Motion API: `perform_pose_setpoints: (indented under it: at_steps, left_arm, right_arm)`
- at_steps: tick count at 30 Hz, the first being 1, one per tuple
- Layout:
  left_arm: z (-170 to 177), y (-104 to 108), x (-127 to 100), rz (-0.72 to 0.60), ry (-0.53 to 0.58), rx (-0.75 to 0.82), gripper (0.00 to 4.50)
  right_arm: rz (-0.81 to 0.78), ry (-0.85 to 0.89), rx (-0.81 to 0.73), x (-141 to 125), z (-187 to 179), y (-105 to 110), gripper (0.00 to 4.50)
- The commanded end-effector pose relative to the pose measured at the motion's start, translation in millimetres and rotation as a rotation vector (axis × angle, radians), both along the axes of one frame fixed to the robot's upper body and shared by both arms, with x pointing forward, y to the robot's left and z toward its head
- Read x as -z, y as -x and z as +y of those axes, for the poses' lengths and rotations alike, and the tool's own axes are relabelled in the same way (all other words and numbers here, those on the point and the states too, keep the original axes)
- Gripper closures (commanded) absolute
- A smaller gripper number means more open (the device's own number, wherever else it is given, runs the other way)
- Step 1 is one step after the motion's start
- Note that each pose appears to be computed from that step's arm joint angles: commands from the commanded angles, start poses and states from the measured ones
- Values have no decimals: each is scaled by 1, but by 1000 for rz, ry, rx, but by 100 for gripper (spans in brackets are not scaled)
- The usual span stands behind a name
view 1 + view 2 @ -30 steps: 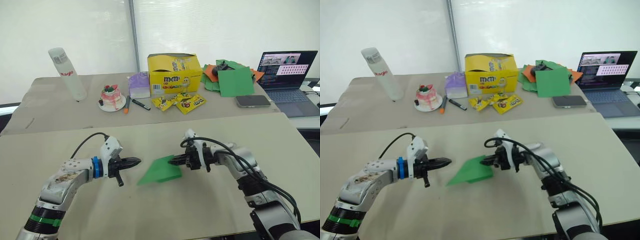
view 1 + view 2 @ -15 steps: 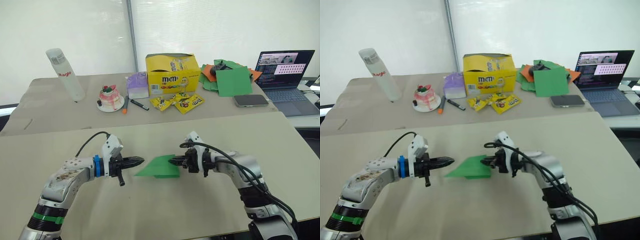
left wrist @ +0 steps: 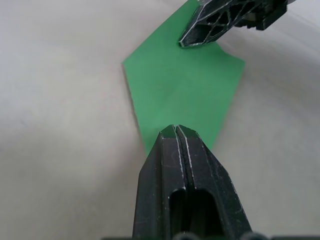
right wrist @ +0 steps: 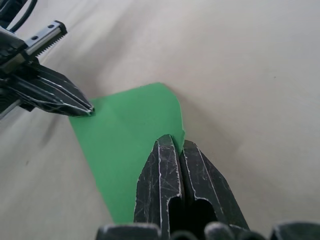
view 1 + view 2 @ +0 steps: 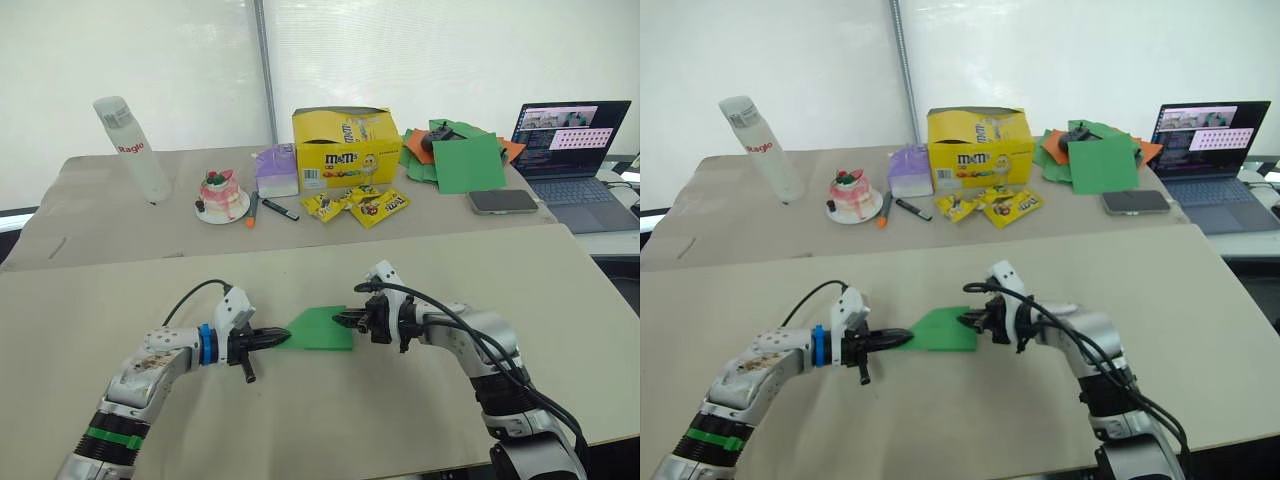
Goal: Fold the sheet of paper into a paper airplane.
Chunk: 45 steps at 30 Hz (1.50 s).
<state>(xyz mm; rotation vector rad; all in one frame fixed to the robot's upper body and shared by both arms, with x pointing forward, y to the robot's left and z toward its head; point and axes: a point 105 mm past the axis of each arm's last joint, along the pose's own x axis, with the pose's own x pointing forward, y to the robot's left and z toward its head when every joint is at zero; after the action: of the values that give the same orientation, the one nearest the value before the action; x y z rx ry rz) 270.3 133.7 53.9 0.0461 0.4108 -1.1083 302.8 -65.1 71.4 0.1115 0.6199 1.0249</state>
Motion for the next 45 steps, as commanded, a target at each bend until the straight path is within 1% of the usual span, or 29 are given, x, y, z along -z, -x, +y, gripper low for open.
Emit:
perform_pose_setpoints:
  at_steps: [1, 8, 12, 15, 18, 20, 23, 33, 36, 39, 42, 45]
  left_arm:
    - [-5, 3, 7, -5, -23, 33, 450]
    - [-8, 11, 19, 30, -35, 53, 450]
    - [-4, 11, 23, 37, -35, 35, 450]
    - [-3, 11, 26, 39, -36, 27, 450]
    - [-1, 7, 28, 24, -42, 8, 450]
    - [0, 6, 29, 14, -49, 2, 450]
    - [-2, 4, 27, 4, -41, -2, 450]
    - [-5, 6, 25, -2, -34, 0, 450]
    - [-5, 6, 25, -2, -35, 1, 450]
    - [-5, 6, 25, -2, -36, 1, 450]
    - [-4, 5, 24, -4, -38, -3, 450]
    - [-3, 5, 24, -2, -38, -1, 450]
  right_arm:
    - [-45, -18, -25, -10, 4, -2, 448]
    - [-79, -1, -71, -10, 4, 1, 448]
    - [-116, 28, -103, -8, -1, 2, 448]
    - [-127, 22, -131, -9, -3, 4, 364]
    - [-127, -4, -156, -15, -5, 6, 262]
    - [-123, -20, -167, -18, -5, 6, 262]
    - [-130, -25, -149, -19, -6, 1, 262]
    - [-134, -34, -157, -23, -7, -9, 262]
    - [-145, -39, -179, -25, -7, -8, 343]
    - [-151, -51, -208, -27, -6, -3, 448]
    - [-168, -57, -238, -28, -4, 3, 448]
    - [-222, -44, -260, -30, -3, 6, 448]
